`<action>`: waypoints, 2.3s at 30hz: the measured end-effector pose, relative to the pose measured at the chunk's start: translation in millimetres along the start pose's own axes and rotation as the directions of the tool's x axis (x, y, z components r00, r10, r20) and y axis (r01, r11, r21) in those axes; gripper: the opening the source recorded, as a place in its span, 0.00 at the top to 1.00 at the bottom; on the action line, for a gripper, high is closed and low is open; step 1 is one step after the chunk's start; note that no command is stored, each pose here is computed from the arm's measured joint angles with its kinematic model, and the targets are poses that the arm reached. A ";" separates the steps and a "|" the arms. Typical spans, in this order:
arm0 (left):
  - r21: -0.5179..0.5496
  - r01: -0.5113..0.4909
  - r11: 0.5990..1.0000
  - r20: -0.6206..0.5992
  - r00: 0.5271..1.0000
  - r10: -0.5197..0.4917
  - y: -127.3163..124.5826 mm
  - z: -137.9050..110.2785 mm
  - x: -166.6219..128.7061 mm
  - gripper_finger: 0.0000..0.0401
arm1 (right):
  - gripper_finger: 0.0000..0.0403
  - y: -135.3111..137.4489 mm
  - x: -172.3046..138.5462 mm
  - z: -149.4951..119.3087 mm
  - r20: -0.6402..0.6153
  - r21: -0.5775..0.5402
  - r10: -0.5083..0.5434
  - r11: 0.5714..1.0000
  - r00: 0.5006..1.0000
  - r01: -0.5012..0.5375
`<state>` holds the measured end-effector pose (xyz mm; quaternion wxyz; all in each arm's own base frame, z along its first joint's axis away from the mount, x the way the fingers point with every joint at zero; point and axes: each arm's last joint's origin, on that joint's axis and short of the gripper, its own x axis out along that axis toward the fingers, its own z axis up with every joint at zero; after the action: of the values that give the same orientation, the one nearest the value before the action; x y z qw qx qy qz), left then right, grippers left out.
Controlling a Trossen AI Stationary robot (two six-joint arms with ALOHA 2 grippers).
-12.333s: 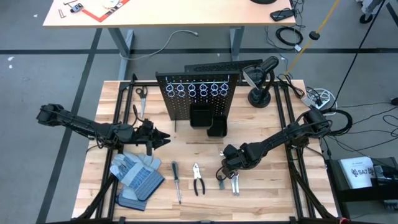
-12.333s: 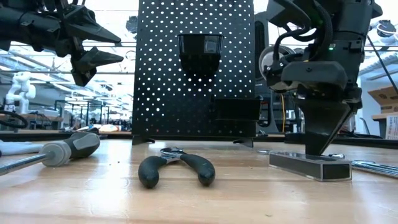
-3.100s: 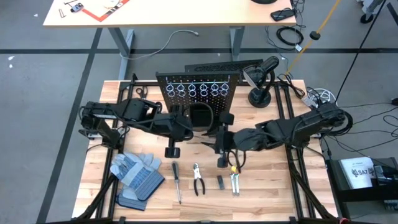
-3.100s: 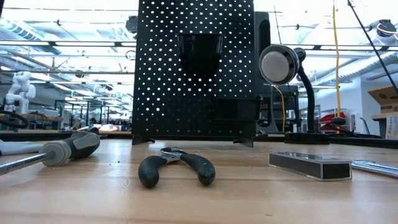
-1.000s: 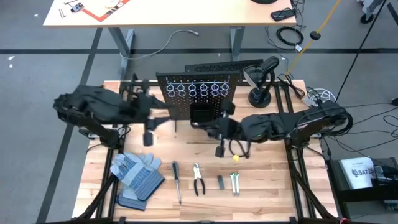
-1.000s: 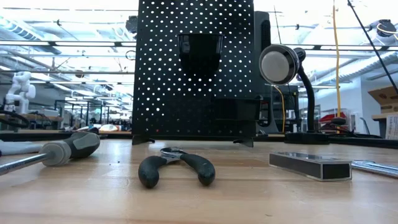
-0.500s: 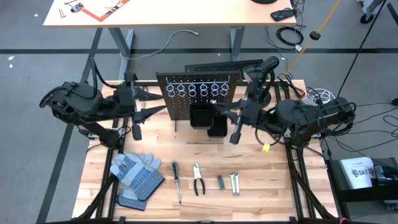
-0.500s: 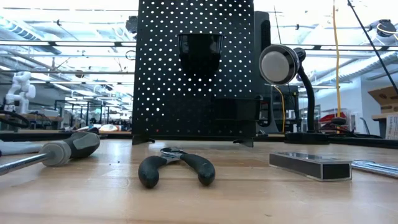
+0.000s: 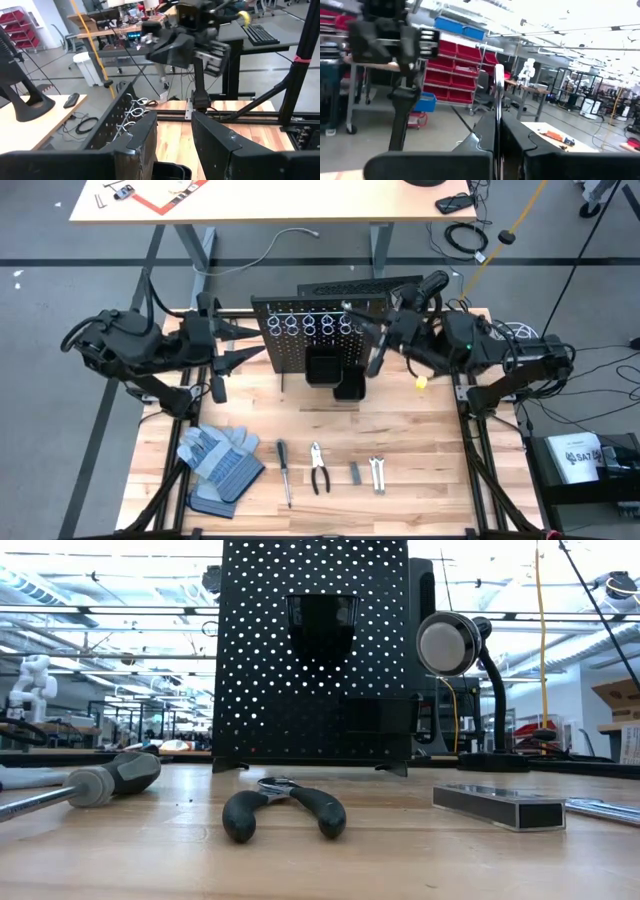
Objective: Hang tools onto peg board
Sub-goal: Hang the right silver wrench on the black pegboard
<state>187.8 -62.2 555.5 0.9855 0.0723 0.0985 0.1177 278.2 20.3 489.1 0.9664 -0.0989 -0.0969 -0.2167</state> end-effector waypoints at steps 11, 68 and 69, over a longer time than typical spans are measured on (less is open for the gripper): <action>0.008 0.022 1.000 0.011 1.000 -0.022 -7.4 0.6 -7.0 0.67 | 0.99 -33.9 -7.4 -37.2 0.189 0.111 -0.014 0.994 0.982 -0.007; 0.010 0.013 1.000 0.022 1.000 -0.013 -7.0 1.6 -12.2 0.67 | 0.90 -52.4 -0.1 -105.8 0.151 0.138 -0.018 0.990 0.988 -0.003; 0.010 0.013 1.000 0.022 1.000 -0.013 -7.0 1.6 -12.2 0.67 | 0.90 -52.5 -0.3 -105.6 0.152 0.138 -0.018 0.990 0.988 -0.003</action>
<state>178.1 -72.1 558.0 0.9869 0.0780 0.0885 0.1101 270.2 -50.7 395.3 0.9598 -0.0477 -0.1857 -0.2049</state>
